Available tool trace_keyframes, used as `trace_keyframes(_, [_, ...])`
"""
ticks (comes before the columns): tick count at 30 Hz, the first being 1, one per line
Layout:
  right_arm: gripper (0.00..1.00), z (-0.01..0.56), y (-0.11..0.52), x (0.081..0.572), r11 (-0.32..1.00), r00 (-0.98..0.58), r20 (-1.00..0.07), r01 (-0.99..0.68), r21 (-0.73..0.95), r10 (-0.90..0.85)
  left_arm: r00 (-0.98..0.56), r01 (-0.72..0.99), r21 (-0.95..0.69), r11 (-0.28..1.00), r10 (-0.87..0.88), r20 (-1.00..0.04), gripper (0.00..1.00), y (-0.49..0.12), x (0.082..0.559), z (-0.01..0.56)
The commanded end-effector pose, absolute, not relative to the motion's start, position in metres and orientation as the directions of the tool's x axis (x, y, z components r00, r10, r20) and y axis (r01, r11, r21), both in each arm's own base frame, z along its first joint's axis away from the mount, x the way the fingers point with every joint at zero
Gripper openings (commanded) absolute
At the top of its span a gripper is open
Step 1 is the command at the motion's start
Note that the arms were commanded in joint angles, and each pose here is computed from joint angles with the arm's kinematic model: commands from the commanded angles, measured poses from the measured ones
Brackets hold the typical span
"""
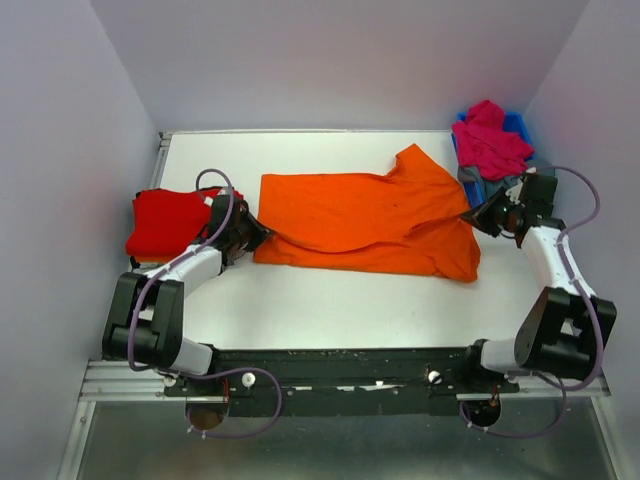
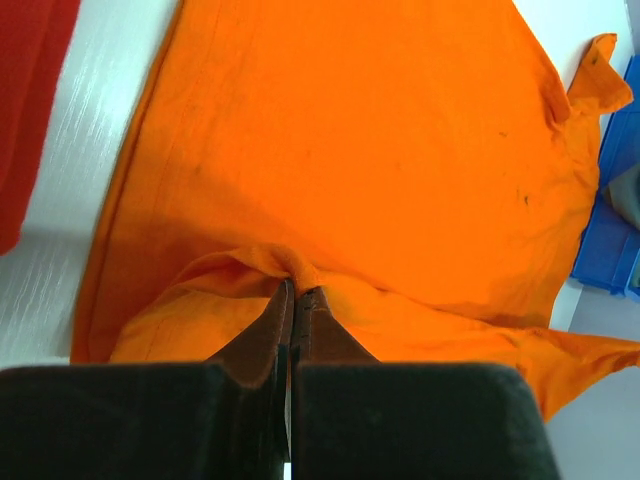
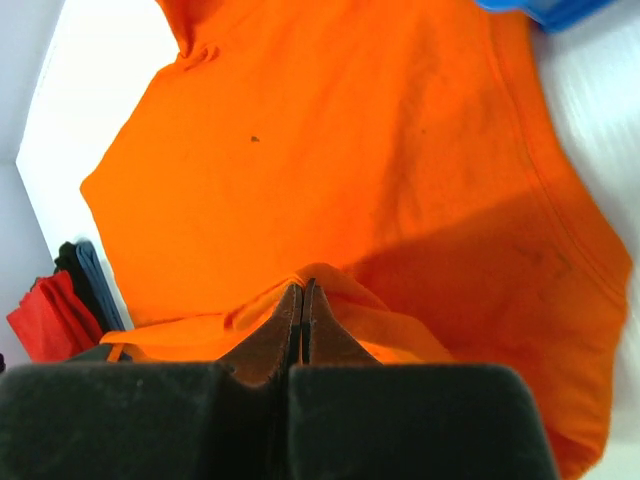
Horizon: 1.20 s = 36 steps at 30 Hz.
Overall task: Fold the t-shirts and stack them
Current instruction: Fold the flattened tshirt in 1/3 of the way
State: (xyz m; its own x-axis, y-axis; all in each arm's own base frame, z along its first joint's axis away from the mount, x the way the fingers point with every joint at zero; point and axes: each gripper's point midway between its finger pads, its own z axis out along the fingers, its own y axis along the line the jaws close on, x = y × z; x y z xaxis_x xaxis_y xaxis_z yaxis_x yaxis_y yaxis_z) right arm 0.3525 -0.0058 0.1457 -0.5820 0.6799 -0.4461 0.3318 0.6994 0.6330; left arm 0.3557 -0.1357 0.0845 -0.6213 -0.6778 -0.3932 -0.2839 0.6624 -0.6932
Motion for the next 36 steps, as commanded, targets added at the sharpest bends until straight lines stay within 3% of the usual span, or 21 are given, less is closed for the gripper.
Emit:
trace_keyframes(1, [0.01,0.148,-0.001,0.381,0.732,-0.604,-0.472,0.301,0.611,0.642,-0.582,-0.271,-0.708,0.652,-0.697,-0.419,0.0,-0.134,0.375,0.096])
trace_keyframes(11, [0.01,0.137,-0.002,0.41,0.754,-0.65,-0.457,0.29,0.59,0.608,-0.506,-0.294,-0.712,0.637,-0.736,-0.449,0.0,-0.102,0.384,0.11])
trace_keyframes(28, [0.04,0.135,0.0,0.432,0.789,-0.696,-0.455,0.268,0.553,0.556,-0.549,-0.283,-0.725,0.627,-0.726,-0.414,0.0,-0.113,0.396,0.096])
trace_keyframes(29, [0.09,0.135,0.0,0.433,0.79,-0.697,-0.455,0.269,0.552,0.555,-0.549,-0.281,-0.726,0.627,-0.726,-0.414,0.0,-0.113,0.398,0.097])
trace_keyframes(30, [0.22,0.133,0.001,0.434,0.789,-0.7,-0.451,0.269,0.552,0.554,-0.551,-0.28,-0.729,0.625,-0.726,-0.411,0.0,-0.114,0.399,0.097])
trace_keyframes(31, [0.53,0.134,0.001,0.434,0.789,-0.699,-0.45,0.271,0.552,0.555,-0.558,-0.269,-0.734,0.623,-0.722,-0.408,0.07,-0.117,0.4,0.097])
trace_keyframes(32, [0.75,0.133,0.003,0.432,0.791,-0.701,-0.449,0.275,0.546,0.554,-0.57,-0.246,-0.741,0.625,-0.712,-0.411,0.28,-0.12,0.402,0.099])
trace_keyframes(34, [0.79,0.137,0.007,0.425,0.806,-0.693,-0.474,0.272,0.525,0.543,-0.572,-0.219,-0.744,0.632,-0.7,-0.426,0.58,-0.122,0.402,0.106])
trace_keyframes(36, [0.79,0.136,0.008,0.413,0.815,-0.682,-0.489,0.29,0.501,0.544,-0.564,-0.196,-0.741,0.643,-0.692,-0.451,0.67,-0.121,0.399,0.112])
